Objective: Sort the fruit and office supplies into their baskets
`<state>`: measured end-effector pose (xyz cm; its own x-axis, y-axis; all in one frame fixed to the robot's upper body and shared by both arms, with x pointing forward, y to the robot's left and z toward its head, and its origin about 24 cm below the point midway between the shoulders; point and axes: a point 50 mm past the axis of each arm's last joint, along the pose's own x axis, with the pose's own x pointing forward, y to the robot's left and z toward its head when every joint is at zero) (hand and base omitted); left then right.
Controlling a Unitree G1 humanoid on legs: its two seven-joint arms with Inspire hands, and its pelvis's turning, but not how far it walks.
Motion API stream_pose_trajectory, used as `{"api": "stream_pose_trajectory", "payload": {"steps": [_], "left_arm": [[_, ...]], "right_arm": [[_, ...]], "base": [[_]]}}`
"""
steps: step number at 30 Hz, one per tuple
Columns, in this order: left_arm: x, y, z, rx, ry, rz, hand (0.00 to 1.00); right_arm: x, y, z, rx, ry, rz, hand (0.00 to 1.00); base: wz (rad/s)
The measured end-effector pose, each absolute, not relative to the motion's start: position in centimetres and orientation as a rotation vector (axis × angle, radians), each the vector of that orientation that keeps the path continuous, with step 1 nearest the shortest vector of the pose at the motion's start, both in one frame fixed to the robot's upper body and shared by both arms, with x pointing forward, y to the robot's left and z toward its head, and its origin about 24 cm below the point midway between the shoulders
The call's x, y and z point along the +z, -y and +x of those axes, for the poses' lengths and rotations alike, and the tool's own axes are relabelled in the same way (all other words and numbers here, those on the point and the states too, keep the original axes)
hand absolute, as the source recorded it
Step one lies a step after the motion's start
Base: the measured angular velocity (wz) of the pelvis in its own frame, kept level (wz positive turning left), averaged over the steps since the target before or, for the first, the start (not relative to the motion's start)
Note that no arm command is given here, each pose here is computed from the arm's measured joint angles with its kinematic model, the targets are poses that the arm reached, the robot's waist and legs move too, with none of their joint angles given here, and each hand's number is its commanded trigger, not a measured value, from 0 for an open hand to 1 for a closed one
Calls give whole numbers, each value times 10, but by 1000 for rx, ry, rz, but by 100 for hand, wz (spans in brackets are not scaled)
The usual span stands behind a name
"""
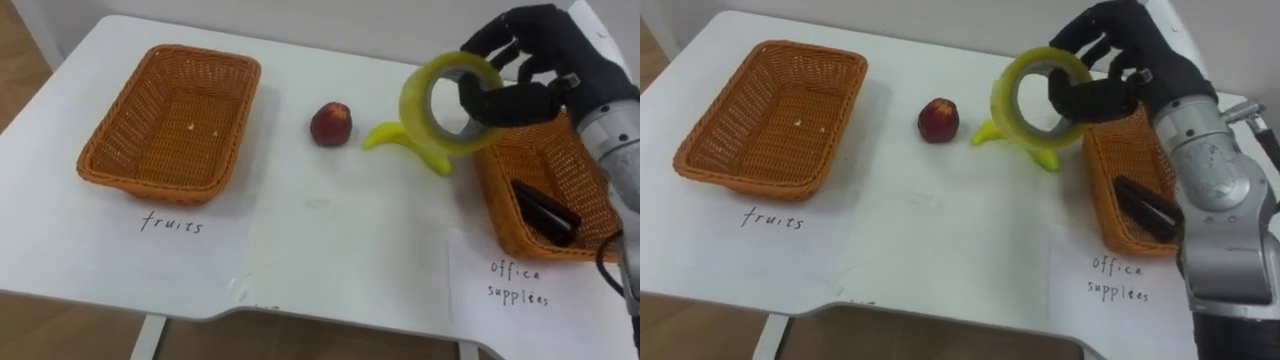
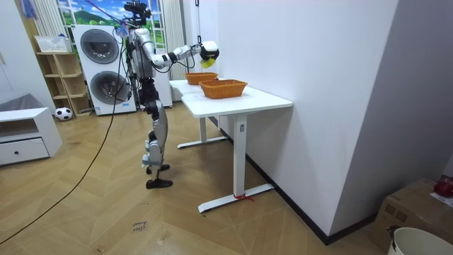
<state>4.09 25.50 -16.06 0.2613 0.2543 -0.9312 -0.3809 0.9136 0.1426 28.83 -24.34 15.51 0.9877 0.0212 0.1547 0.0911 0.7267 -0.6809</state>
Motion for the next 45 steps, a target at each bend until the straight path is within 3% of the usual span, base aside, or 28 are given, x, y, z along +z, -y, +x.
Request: {"api": "stream_pose_trajectory", "payload": {"steps": [19,33,45], "left_arm": [[-161,-261,25,501,-1265,-138,0],[-161,-262,19,511,-1284,-114,0],[-160,-265,19,514,-1281,-105,0]], "right_arm": [[148,272,290,-113,79,-728,100],[93,313,289,-188,-214,-694,100],[93,314,289,-189,-213,-684,100]], "base": [[-6],[-4],[0]]}}
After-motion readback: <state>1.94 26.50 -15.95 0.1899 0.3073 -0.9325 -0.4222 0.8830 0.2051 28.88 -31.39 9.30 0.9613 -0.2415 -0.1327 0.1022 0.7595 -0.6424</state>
